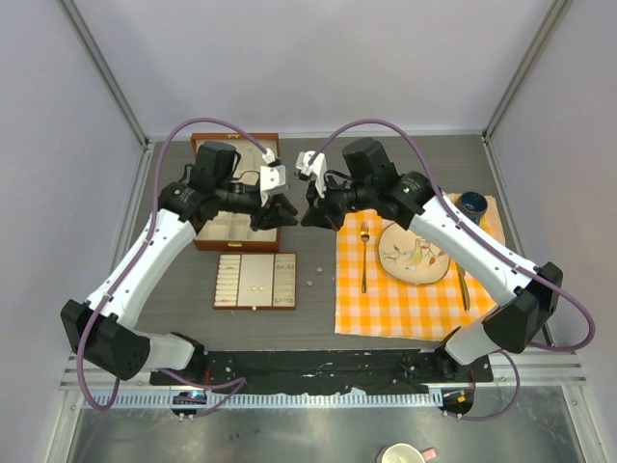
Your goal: Organize the mixed jewelry
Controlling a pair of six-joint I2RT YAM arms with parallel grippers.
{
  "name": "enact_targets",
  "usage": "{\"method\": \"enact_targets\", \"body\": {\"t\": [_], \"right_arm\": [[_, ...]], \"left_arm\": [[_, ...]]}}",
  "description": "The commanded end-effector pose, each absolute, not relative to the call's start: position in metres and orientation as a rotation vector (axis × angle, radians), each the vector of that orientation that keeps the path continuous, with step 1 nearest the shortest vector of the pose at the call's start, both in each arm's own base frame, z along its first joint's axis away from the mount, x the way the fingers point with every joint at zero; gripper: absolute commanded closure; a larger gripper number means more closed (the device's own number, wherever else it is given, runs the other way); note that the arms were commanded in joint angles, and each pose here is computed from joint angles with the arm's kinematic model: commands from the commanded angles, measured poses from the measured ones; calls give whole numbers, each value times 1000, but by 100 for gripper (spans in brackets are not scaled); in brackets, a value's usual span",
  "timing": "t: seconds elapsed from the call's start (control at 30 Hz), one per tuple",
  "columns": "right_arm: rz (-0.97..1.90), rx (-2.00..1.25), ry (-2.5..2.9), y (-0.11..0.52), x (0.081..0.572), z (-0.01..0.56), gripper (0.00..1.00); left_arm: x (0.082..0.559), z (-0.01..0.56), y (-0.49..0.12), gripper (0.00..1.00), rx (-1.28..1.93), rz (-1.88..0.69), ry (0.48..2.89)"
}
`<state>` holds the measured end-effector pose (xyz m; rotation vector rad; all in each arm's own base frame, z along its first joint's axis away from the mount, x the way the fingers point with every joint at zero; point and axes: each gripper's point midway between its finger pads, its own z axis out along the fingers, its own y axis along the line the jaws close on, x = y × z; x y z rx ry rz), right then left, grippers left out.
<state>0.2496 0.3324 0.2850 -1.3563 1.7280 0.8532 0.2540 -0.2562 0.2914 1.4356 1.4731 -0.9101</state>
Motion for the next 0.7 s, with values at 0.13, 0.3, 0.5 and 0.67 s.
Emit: {"method": "enact_targets", "body": {"t": [0.13, 0.3, 0.5, 0.67], "right_arm": [[855, -1336, 1647, 333, 249, 308, 99], [852, -1339, 1649, 333, 249, 306, 99], [855, -1337, 1650, 333, 249, 306, 99], [857, -1337, 1646, 333, 248, 307, 99]], "left_arm": [[251, 319, -260, 70, 1423, -934, 1392], [252, 320, -261, 70, 1419, -938, 1388], [253, 320, -261, 71, 1417, -939, 1393], [253, 316, -262, 74, 1420, -949, 1400]]}}
